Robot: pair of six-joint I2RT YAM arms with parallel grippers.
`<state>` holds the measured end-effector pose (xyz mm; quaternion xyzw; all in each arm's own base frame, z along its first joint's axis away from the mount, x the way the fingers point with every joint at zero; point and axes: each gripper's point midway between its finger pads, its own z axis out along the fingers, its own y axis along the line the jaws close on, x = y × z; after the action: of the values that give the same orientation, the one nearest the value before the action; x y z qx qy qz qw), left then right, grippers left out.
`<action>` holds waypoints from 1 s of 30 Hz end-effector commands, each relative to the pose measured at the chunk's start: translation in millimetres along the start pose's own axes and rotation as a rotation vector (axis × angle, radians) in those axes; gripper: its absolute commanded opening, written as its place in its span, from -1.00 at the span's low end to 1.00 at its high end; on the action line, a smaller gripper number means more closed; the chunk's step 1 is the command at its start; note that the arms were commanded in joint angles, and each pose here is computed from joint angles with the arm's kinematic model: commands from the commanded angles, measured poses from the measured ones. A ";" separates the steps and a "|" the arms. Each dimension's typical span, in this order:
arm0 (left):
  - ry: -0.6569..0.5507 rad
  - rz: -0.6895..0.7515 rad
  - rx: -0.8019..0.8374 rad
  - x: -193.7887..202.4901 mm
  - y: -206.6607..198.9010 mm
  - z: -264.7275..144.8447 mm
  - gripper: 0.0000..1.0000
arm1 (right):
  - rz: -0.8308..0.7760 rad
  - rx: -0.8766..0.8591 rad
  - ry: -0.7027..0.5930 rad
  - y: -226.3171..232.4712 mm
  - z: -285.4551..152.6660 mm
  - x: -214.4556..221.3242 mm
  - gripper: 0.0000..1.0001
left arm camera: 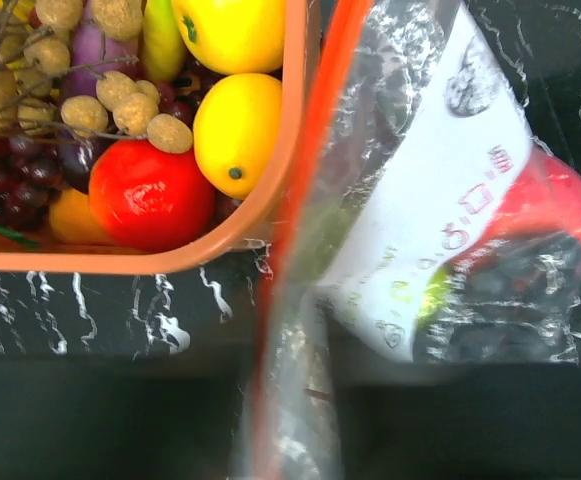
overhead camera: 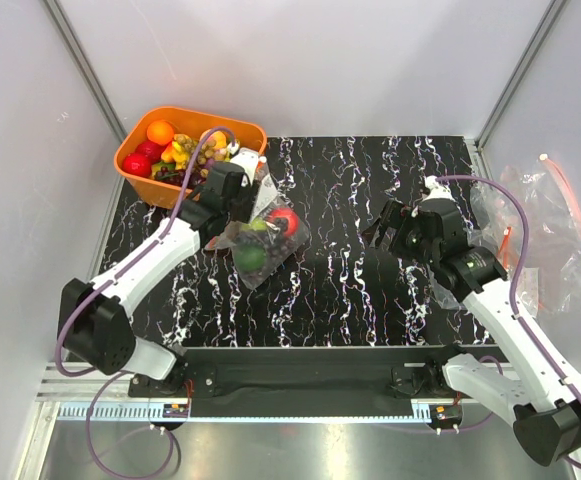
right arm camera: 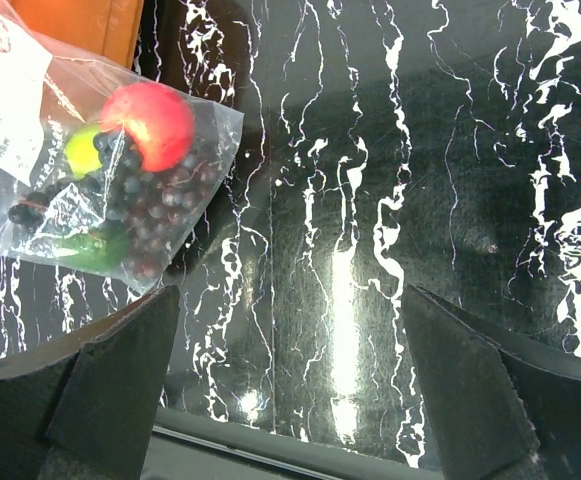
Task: Place the food in the zip-top bag and seal the zipper
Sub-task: Place the zipper food storage bag at the center of the board, then reset both arms
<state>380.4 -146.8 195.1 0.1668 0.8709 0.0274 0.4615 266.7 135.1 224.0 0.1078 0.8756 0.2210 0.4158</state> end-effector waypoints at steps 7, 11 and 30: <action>-0.268 -0.344 0.029 -46.8 14.7 -80.2 0.98 | -0.026 -0.035 -0.086 6.8 -15.3 -19.1 0.99; -0.261 -0.448 0.161 -31.2 1.2 -119.8 0.98 | -0.041 -0.040 -0.137 4.3 -29.8 -24.8 0.99; -0.318 -0.477 0.232 44.3 3.7 -173.0 0.98 | -0.027 -0.007 -0.204 -14.7 -67.1 -20.1 0.99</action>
<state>214.6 -108.8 259.9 0.0116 0.7990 -0.2072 0.5644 225.8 103.7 267.4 0.1057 0.8297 0.2266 0.4991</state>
